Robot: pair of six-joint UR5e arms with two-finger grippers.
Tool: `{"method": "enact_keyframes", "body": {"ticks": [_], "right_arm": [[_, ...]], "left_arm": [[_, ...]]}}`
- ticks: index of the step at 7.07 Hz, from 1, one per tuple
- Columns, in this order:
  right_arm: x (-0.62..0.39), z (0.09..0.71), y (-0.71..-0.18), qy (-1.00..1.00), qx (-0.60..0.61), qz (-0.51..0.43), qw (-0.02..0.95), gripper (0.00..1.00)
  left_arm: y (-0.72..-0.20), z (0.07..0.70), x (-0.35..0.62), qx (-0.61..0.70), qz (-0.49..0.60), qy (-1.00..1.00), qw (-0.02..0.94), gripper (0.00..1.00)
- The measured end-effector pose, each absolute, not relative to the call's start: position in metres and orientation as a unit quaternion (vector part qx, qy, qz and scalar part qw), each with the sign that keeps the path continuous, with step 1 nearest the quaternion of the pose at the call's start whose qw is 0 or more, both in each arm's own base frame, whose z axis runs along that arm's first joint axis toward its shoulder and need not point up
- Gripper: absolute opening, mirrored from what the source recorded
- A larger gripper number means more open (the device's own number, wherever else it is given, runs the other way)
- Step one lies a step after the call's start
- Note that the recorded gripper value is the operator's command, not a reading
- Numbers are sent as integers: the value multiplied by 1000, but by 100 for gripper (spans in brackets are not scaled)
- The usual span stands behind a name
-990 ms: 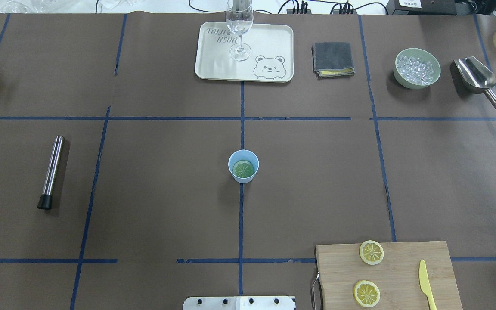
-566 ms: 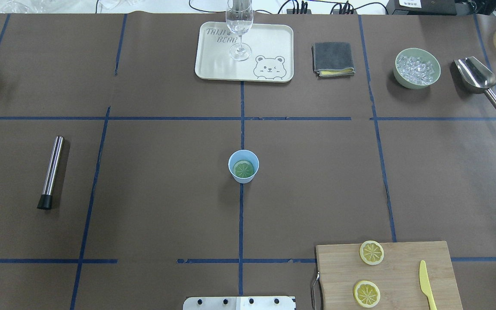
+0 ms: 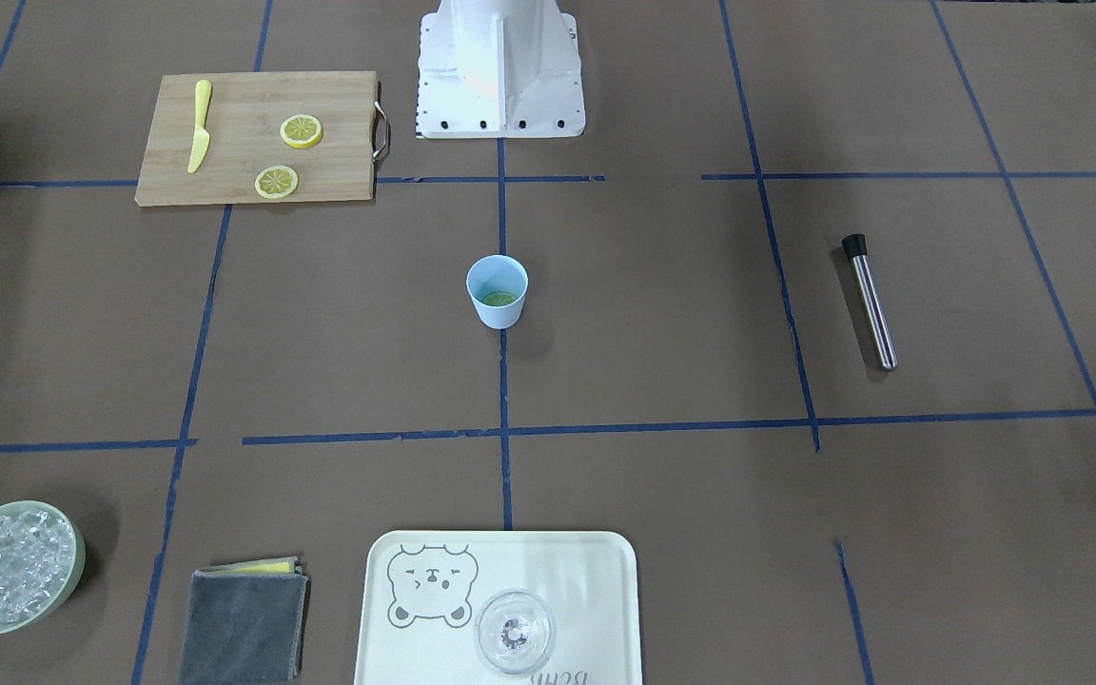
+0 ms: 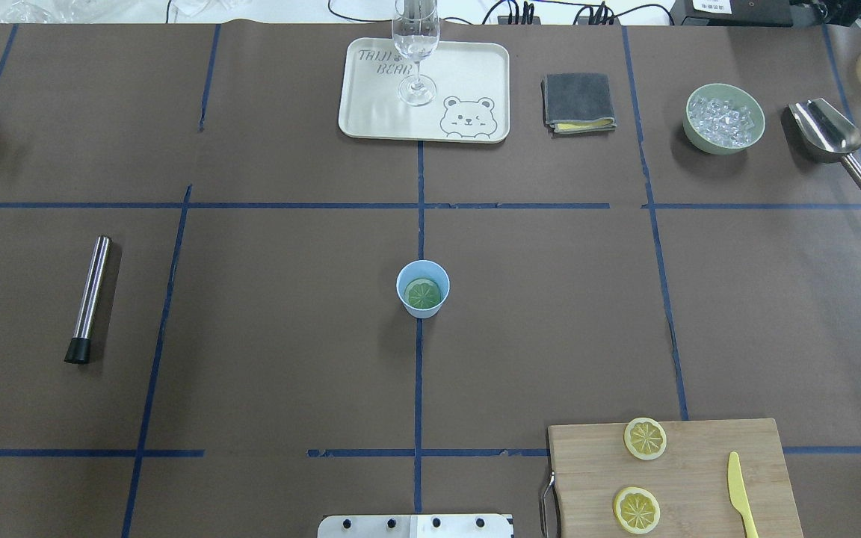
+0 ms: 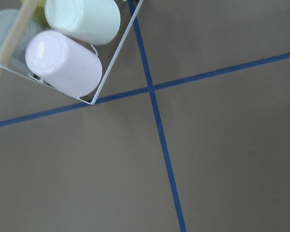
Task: Squeeze lemon into cup
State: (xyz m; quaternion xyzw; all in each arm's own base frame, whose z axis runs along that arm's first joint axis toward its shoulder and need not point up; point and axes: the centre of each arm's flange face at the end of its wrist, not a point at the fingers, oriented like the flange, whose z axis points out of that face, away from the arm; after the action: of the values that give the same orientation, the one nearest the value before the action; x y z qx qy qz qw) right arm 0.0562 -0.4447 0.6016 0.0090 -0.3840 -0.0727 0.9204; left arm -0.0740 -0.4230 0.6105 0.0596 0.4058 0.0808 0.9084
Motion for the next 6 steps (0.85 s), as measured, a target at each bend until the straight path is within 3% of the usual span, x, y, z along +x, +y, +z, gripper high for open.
{"method": "enact_keyframes", "body": {"ticks": [6], "right_arm": [[57, 621, -444, -383, -5, -72, 921, 100]], "left_arm": [[-439, 614, -81, 73, 93, 358, 926, 100]]}}
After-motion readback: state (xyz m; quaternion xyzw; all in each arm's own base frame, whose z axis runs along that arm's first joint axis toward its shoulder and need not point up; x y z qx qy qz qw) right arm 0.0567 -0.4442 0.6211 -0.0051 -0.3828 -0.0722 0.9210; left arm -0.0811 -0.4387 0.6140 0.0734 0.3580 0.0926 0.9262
